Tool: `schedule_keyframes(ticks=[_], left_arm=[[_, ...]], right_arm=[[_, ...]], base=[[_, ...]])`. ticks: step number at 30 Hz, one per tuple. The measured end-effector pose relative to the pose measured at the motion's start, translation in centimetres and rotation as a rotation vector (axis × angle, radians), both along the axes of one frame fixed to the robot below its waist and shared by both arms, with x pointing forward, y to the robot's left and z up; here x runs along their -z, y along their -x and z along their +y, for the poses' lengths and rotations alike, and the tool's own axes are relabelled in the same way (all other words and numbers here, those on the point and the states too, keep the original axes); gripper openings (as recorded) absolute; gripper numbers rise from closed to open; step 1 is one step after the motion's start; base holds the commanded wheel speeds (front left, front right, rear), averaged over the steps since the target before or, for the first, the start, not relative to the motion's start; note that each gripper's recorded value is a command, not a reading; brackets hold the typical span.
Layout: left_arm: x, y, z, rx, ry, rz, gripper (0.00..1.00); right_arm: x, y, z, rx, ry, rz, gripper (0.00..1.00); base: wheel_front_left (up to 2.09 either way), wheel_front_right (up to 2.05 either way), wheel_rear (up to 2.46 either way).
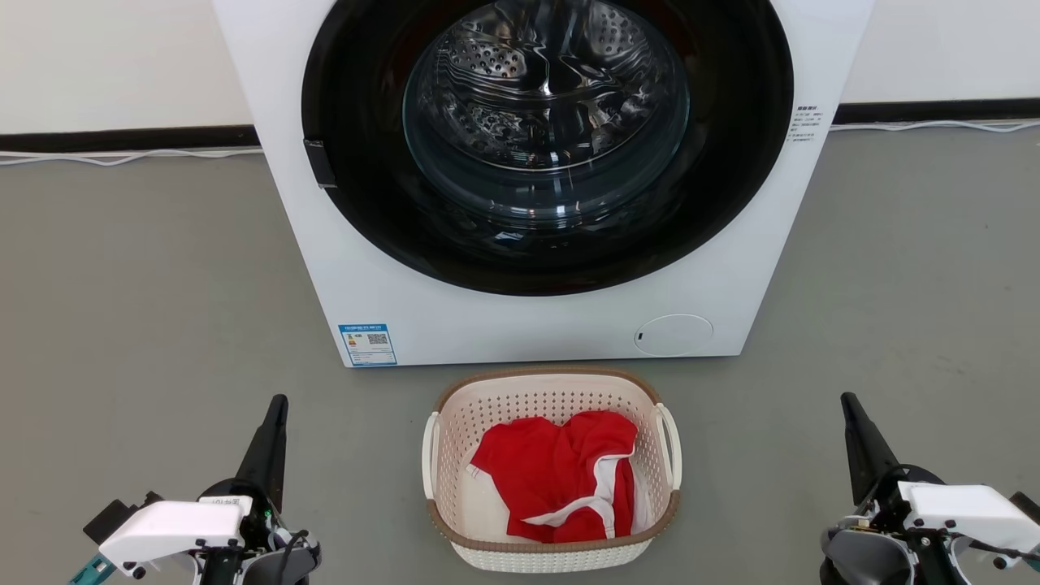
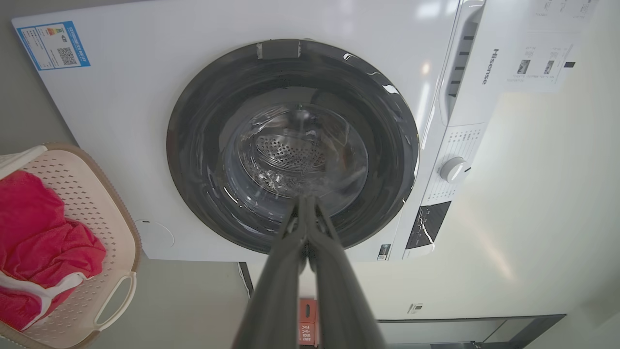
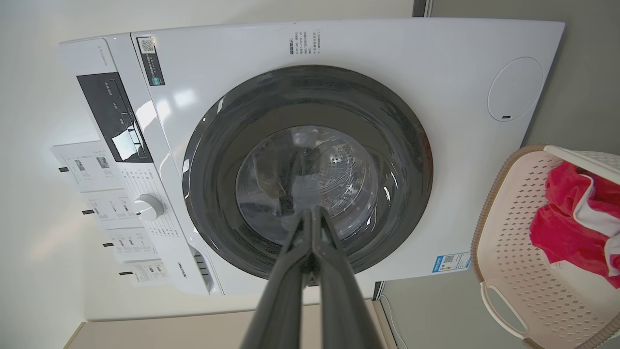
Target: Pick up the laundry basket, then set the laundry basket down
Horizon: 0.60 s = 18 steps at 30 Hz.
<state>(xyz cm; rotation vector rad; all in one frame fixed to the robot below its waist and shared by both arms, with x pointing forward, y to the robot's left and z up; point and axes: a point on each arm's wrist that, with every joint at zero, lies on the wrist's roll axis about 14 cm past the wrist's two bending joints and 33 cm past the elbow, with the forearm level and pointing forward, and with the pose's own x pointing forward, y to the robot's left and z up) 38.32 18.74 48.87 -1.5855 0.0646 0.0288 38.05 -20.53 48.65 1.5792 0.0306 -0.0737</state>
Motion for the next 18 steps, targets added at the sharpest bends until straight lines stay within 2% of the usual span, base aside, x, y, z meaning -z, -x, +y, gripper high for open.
schedule_keyframes(ticks=[1,2,6,18], left_arm=[[0.2,0.0,0.0,0.000,0.001,0.006,0.00],[0.6,0.2,-0.1,-0.001,0.004,0.020,1.00],[2.8,1.3,-0.2,-0.006,0.011,0.085,1.00],[2.9,1.4,-0.2,-0.022,0.003,0.088,1.00]], right_arm=[[0.2,0.1,0.0,0.000,0.000,0.006,0.00],[0.6,0.2,0.1,-0.001,-0.003,0.018,1.00],[2.5,1.2,0.4,-0.001,-0.014,0.075,1.00],[2.5,1.2,0.8,-0.004,0.010,0.078,1.00]], base=[[0.00,0.00,0.00],[0.00,0.00,0.00],[0.00,0.00,0.00],[0.00,0.00,0.00]])
